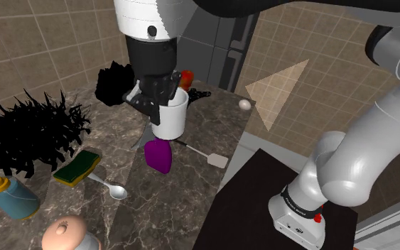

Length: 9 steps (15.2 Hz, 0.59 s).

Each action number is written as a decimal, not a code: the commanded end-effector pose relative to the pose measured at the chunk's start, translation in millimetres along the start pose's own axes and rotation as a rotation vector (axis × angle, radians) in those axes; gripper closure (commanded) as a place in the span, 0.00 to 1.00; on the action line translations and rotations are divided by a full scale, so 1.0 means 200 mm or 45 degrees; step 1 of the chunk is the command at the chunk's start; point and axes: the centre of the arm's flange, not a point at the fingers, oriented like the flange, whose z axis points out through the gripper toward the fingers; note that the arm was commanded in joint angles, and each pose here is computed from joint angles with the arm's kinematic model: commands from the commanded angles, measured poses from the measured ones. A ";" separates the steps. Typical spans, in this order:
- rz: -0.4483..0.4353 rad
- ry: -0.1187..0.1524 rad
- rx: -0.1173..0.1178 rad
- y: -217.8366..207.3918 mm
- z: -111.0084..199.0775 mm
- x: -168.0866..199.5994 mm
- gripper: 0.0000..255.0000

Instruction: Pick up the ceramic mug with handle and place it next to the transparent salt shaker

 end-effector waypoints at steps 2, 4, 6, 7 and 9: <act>0.002 0.000 0.001 -0.20 -0.01 -0.04 1.00; 0.002 0.000 0.001 -0.33 -0.02 -0.07 1.00; 0.002 0.000 0.001 -0.46 -0.03 -0.10 1.00; 0.002 0.000 0.001 -0.52 -0.04 -0.12 1.00; 0.002 0.000 0.001 -0.65 -0.04 -0.15 1.00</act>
